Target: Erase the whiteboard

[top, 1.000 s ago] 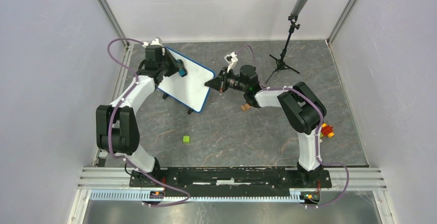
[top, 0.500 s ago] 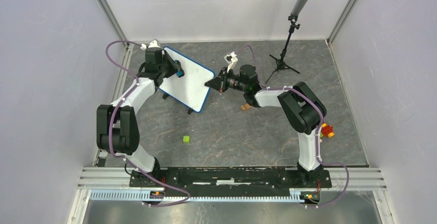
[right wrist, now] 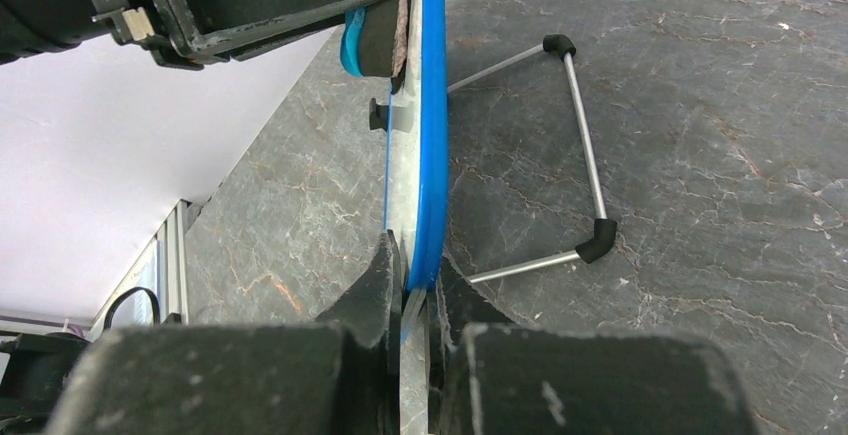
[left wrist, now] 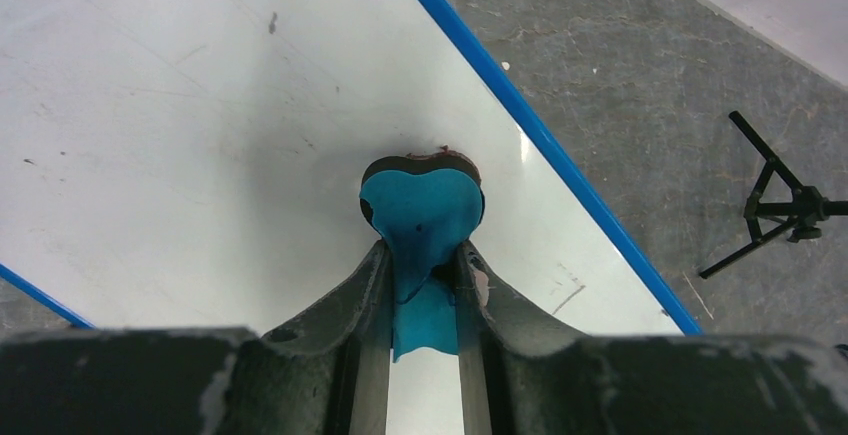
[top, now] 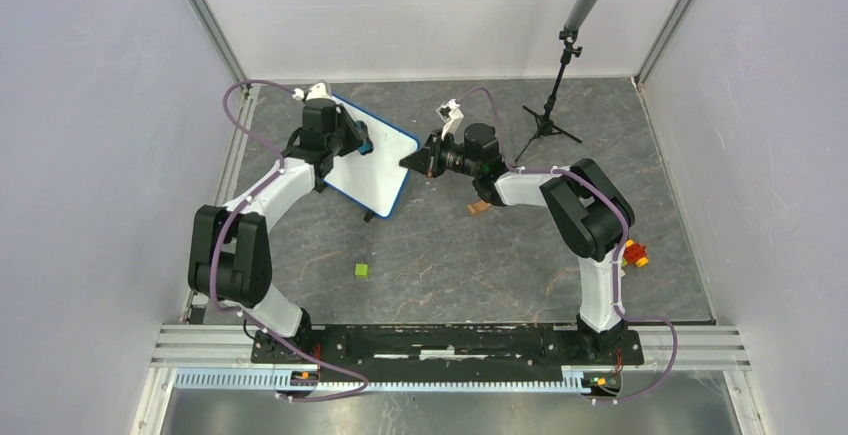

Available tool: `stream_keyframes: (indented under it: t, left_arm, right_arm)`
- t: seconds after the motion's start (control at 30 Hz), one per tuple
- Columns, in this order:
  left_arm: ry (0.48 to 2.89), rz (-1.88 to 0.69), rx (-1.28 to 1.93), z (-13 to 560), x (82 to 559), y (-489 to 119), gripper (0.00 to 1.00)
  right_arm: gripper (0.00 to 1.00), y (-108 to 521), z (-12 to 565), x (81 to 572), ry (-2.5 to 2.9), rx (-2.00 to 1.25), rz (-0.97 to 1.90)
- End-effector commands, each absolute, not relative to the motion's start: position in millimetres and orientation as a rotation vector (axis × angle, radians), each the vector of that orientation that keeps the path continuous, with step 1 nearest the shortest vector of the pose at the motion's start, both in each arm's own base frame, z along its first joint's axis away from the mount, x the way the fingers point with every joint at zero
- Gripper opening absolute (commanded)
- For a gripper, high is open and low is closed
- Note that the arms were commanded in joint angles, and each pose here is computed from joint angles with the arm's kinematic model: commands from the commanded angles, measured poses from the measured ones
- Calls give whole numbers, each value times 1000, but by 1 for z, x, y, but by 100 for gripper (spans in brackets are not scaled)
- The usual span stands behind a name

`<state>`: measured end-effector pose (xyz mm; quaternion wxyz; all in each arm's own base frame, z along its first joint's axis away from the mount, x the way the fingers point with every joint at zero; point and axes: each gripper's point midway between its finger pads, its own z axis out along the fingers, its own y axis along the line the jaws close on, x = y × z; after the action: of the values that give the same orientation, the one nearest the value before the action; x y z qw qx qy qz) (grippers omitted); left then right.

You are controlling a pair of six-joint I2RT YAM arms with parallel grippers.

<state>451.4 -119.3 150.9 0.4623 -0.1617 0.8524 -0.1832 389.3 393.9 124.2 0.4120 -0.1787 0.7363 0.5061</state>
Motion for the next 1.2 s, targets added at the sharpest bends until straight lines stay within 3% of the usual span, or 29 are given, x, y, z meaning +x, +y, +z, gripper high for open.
stream_keyframes:
  t: [0.0,0.23,0.7,1.17]
  left_arm:
    - [2291,-701,-273,111,404,-202,33]
    - [2326,-644,-312,97,412,-189,33]
    - [2272,-551,-578,92,473,-85,33]
    - [2358,-659,-480,67,417,-159,33]
  right_arm:
    - [0,412,96,353,1842,-768,1221]
    - [0,410,93,354,1855,-773,1202]
    - [0,412,92,356,1859,-779,1196]
    - [0,413,92,354,1854,-786,1211]
